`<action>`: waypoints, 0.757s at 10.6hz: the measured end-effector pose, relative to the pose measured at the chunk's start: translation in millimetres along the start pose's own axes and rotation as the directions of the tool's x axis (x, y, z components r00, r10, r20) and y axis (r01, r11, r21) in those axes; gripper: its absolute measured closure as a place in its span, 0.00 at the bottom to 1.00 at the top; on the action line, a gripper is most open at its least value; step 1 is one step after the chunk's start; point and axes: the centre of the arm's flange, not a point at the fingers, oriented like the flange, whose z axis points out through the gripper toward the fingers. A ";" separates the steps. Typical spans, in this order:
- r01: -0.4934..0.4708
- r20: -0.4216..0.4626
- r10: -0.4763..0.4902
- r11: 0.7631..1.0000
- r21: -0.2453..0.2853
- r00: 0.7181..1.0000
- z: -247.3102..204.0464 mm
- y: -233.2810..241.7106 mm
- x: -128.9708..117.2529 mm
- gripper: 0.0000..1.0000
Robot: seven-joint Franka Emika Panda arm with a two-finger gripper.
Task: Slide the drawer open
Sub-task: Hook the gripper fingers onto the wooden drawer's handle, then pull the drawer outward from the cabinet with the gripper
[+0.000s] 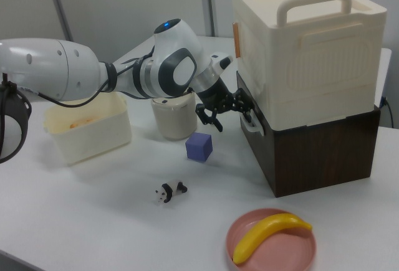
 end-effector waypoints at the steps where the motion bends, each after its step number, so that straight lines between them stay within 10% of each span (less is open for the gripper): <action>1: -0.005 0.011 0.005 1.000 0.010 1.000 1.2 -0.9 -0.9 0.13; 8: -0.005 0.141 -0.013 0.992 0.124 0.990 -22.9 -31.9 3.9 0.17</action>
